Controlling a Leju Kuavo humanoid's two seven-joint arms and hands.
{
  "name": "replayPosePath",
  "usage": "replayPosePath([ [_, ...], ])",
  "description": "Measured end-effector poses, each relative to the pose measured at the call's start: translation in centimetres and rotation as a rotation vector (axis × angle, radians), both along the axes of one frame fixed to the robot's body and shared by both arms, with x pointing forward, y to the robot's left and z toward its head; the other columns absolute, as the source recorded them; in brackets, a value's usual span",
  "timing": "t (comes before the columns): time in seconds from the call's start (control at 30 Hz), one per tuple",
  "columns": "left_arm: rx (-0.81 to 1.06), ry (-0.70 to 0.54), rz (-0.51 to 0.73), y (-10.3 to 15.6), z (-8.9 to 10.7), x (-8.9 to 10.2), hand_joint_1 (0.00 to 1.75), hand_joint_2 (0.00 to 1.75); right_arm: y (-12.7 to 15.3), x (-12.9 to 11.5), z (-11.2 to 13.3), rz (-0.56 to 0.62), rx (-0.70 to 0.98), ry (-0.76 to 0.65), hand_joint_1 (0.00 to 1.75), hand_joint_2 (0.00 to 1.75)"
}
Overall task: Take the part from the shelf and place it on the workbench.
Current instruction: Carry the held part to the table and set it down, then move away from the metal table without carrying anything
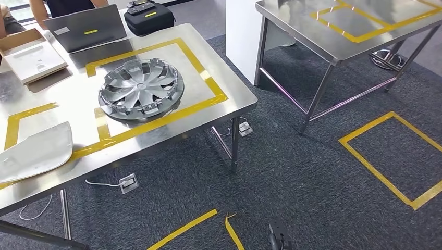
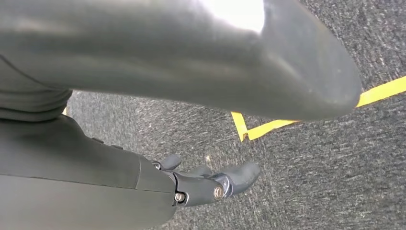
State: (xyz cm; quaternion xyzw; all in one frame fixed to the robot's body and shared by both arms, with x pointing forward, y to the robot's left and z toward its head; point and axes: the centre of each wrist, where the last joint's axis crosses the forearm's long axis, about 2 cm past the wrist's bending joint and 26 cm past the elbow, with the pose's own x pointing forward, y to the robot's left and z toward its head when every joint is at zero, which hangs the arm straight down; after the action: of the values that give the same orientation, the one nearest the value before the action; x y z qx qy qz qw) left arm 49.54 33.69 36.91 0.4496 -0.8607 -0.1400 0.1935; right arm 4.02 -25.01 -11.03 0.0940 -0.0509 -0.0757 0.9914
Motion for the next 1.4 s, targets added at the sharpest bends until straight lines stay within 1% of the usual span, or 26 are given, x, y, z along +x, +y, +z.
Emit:
replayPosePath([
  [0.17, -0.028, 0.009, -0.007, 0.2, -1.4, -0.4, 0.00, 0.00, 0.0, -0.1, 0.0, -0.007, 0.000, 0.003, 0.00, 0.00],
  [0.27, -0.043, 0.018, -0.019, 0.4, -3.0, -0.9, 0.00, 0.00, 0.0, -0.1, 0.0, -0.007, 0.000, 0.003, 0.00, 0.00],
  [0.33, -0.040, 0.010, -0.026, 0.6, -3.7, -1.3, 0.00, 0.00, 0.0, -0.1, 0.0, -0.007, 0.000, 0.003, 0.00, 0.00],
  [0.47, -0.035, -0.025, -0.033, 0.8, -4.4, -2.2, 0.00, 0.00, 0.1, -0.1, 0.0, -0.009, 0.003, 0.005, 0.00, 0.00],
  [0.6, -0.041, -0.035, -0.044, 0.8, -6.2, -3.4, 0.00, 0.00, 0.1, -0.2, 0.0, -0.013, 0.003, 0.006, 0.00, 0.00],
  [0.7, -0.047, -0.032, -0.048, 0.9, -8.3, -4.8, 0.00, 0.00, 0.0, -0.3, 0.0, -0.014, 0.002, 0.005, 0.00, 0.00],
  [0.77, -0.042, -0.021, -0.046, 1.1, -10.0, -5.9, 0.00, 0.00, -0.1, -0.3, 0.0, -0.017, 0.001, 0.006, 0.00, 0.00],
  [0.87, -0.033, -0.009, -0.038, 1.3, -12.5, -8.1, 0.00, 0.00, -0.1, -0.2, 0.0, -0.021, 0.001, 0.007, 0.00, 0.00],
  [1.1, -0.057, 0.018, -0.012, 1.7, -16.9, -12.9, 0.00, 0.00, -0.1, -0.3, 0.0, -0.031, 0.003, 0.008, 0.00, 0.00],
  [1.27, -0.163, 0.105, 0.023, 1.8, -20.9, -16.1, 0.00, 0.00, -0.1, -0.5, -0.1, -0.036, 0.003, 0.011, 0.00, 0.00],
  [1.4, -0.320, 0.246, 0.078, 1.4, -25.3, -18.0, 0.00, 0.00, -0.1, -0.4, -0.1, -0.049, 0.003, 0.011, 0.00, 0.00],
])
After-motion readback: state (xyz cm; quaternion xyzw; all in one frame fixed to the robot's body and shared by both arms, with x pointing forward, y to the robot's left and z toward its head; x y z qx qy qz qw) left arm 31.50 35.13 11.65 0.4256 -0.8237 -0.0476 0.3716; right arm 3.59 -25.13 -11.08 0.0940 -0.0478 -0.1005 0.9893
